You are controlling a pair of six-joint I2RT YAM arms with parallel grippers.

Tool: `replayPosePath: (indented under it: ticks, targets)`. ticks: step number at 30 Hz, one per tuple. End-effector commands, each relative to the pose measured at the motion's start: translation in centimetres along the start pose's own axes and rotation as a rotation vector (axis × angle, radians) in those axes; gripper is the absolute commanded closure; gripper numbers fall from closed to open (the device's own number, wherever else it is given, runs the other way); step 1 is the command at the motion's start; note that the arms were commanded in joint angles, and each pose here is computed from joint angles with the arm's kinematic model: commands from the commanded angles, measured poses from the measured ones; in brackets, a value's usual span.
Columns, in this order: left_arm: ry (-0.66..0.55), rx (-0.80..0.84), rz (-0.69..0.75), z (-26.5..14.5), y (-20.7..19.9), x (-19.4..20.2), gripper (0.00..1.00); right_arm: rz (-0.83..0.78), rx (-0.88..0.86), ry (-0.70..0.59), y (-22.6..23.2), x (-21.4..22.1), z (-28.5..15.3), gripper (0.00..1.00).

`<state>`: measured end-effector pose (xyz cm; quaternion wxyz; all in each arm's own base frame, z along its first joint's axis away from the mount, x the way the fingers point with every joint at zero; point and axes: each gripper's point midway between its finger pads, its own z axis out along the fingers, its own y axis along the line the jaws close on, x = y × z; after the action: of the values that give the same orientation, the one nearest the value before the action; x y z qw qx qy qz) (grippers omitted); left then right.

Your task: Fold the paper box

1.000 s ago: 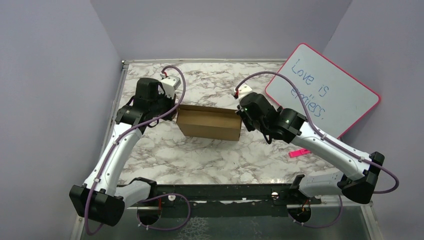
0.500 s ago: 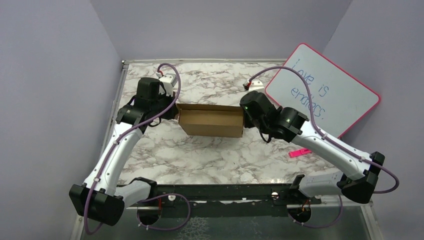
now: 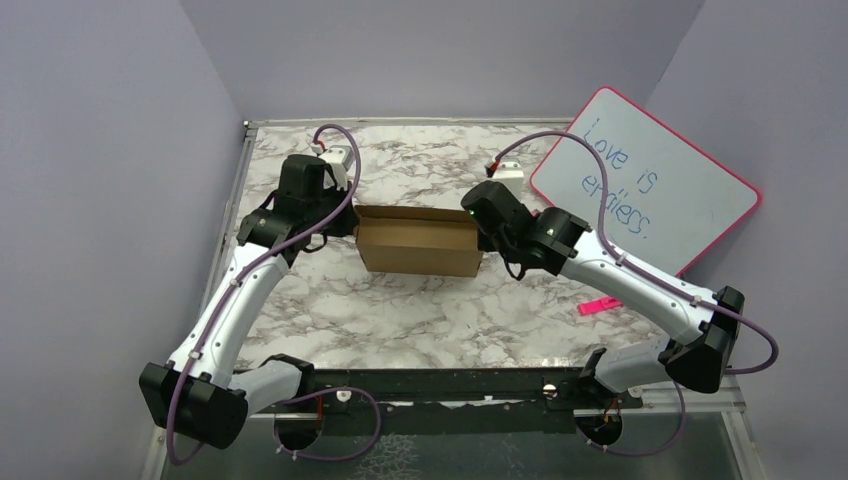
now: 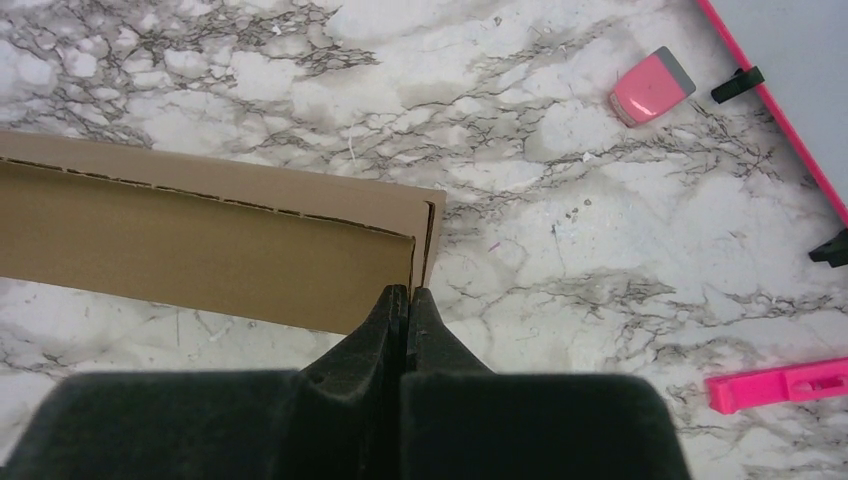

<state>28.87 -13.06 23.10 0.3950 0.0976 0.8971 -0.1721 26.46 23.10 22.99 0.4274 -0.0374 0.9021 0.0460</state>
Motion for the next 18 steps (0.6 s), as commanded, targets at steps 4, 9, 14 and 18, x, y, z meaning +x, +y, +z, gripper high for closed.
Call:
replayPosePath:
  ticks: [4, 9, 14, 18]
  targets:
    - [-0.018, 0.071, -0.017, 1.0, -2.0, -0.3, 1.0, 0.129, -0.036, -0.068, 1.6, -1.9, 0.0, 0.99]
    - [-0.006, 0.072, -0.017, 1.5, -2.1, 0.1, 1.0, 0.135, -0.009, -0.088, 1.2, -1.8, 0.5, 0.99]
    - [-0.002, 0.058, -0.017, 1.8, -1.9, 0.4, 1.0, 0.099, 0.047, -0.087, 0.1, -0.6, 1.5, 0.99]
    - [-0.003, 0.056, -0.019, 1.8, -1.9, 0.3, 1.0, 0.077, 0.059, -0.072, -0.2, 0.4, 2.0, 0.99]
